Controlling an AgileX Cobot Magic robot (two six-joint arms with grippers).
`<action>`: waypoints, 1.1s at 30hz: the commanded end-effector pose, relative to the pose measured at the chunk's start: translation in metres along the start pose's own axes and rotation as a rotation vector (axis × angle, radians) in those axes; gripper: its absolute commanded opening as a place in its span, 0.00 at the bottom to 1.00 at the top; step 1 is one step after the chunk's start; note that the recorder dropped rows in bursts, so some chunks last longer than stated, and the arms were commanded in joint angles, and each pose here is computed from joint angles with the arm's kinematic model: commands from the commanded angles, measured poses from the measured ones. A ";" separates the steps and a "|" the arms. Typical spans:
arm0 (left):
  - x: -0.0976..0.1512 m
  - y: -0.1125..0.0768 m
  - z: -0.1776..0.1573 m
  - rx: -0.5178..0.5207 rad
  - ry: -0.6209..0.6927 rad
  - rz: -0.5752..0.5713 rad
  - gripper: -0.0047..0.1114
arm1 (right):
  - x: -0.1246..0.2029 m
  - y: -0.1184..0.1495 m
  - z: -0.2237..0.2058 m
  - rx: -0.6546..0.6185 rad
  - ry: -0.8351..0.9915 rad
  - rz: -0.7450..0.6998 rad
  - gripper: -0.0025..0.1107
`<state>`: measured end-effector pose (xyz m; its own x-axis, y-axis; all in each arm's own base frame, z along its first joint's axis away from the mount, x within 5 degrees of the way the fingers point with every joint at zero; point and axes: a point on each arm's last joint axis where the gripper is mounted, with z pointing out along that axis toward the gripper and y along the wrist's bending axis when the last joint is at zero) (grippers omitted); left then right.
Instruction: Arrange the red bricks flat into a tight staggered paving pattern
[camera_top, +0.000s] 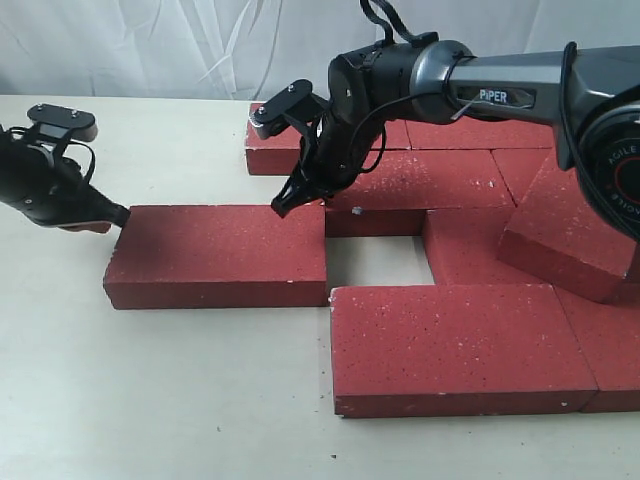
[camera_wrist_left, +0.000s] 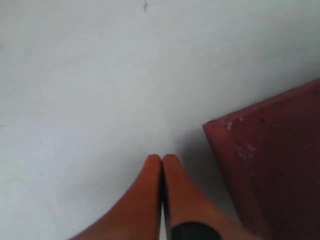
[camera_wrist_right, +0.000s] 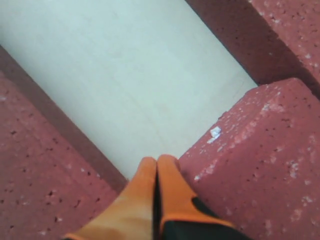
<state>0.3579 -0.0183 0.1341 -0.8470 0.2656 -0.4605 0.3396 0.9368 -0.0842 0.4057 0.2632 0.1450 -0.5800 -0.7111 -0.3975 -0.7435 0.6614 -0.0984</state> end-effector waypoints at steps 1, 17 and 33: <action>0.004 -0.009 0.000 0.099 0.028 -0.033 0.04 | -0.002 -0.002 -0.003 0.006 -0.009 -0.001 0.01; 0.014 -0.015 0.009 0.176 0.085 -0.046 0.04 | 0.001 0.000 -0.003 -0.007 0.017 0.004 0.01; 0.013 -0.013 0.010 0.150 0.074 -0.033 0.04 | -0.002 0.015 -0.003 -0.033 0.027 -0.025 0.01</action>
<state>0.3472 -0.0290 0.1209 -0.8840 0.2523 -0.3936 0.3603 0.9041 -0.2297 0.3951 0.2739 0.1438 -0.5743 -0.7297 -0.3711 -0.7649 0.6399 -0.0744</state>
